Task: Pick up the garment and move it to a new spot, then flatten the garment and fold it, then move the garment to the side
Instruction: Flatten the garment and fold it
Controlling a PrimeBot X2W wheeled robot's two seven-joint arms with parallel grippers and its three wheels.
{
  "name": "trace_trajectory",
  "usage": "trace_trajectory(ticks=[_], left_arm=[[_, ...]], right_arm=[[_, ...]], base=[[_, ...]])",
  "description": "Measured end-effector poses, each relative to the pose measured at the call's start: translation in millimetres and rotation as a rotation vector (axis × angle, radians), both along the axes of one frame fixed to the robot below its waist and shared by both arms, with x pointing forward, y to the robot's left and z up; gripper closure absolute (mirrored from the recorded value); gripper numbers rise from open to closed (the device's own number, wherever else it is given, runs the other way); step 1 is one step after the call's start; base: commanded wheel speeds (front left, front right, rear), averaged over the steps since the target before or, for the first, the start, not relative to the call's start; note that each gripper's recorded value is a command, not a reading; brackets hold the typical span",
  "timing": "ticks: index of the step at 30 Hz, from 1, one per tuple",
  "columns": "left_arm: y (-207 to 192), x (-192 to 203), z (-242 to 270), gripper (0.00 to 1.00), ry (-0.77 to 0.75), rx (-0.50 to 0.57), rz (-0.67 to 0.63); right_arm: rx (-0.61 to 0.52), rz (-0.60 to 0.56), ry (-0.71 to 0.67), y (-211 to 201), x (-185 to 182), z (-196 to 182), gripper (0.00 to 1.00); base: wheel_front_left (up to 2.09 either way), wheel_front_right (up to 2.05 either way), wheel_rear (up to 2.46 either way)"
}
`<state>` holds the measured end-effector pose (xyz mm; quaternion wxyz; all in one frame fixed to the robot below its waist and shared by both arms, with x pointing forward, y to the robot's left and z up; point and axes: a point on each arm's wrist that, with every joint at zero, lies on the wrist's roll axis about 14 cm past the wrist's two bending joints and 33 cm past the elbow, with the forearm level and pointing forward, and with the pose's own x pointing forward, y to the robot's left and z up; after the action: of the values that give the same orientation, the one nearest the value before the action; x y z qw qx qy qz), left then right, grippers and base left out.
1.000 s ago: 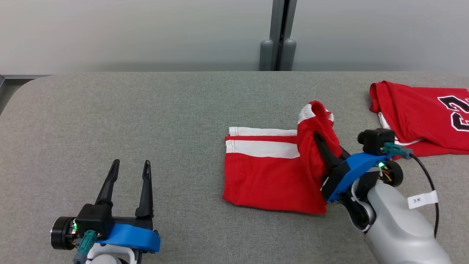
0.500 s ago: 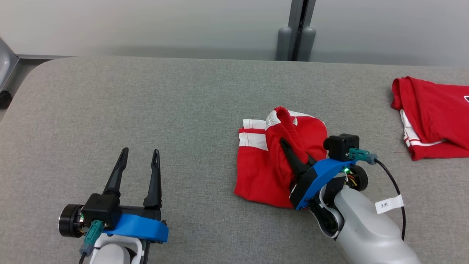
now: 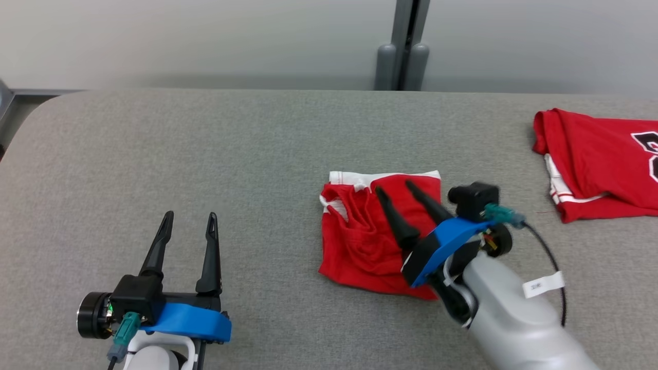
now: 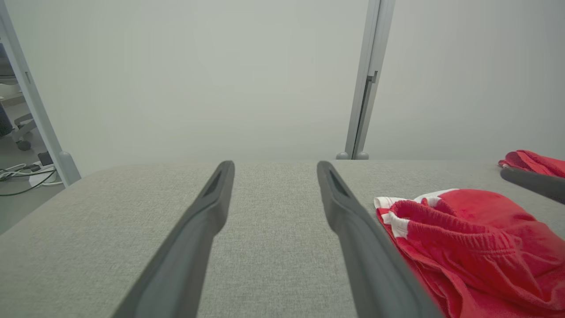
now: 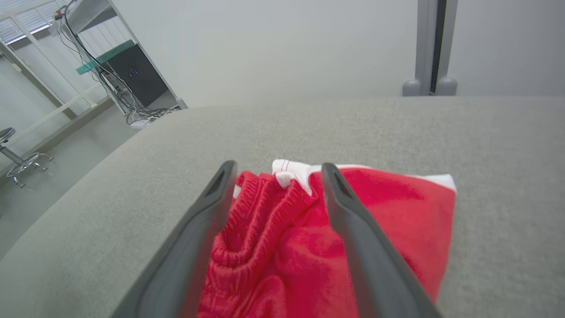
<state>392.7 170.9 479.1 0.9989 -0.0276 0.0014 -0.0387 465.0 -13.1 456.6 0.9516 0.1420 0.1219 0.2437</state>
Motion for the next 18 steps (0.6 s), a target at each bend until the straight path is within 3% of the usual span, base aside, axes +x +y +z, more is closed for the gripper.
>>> trace_trajectory(ticks=[5, 18], left_arm=[[-5.6, -1.0, 4.4, 0.0, -0.014, 0.004, -0.017], [-13.6, -13.8, 15.9, 0.0, -0.047, 0.019, -0.047]], right_arm=[[-0.034, -0.103, -0.173, -50.7, 10.8, 42.8, 0.0], [-0.097, -0.332, -0.342, -140.2, -58.1, 70.8, 0.0]], base=[[0.0, 0.0, 0.0], [0.0, 0.0, 0.0]])
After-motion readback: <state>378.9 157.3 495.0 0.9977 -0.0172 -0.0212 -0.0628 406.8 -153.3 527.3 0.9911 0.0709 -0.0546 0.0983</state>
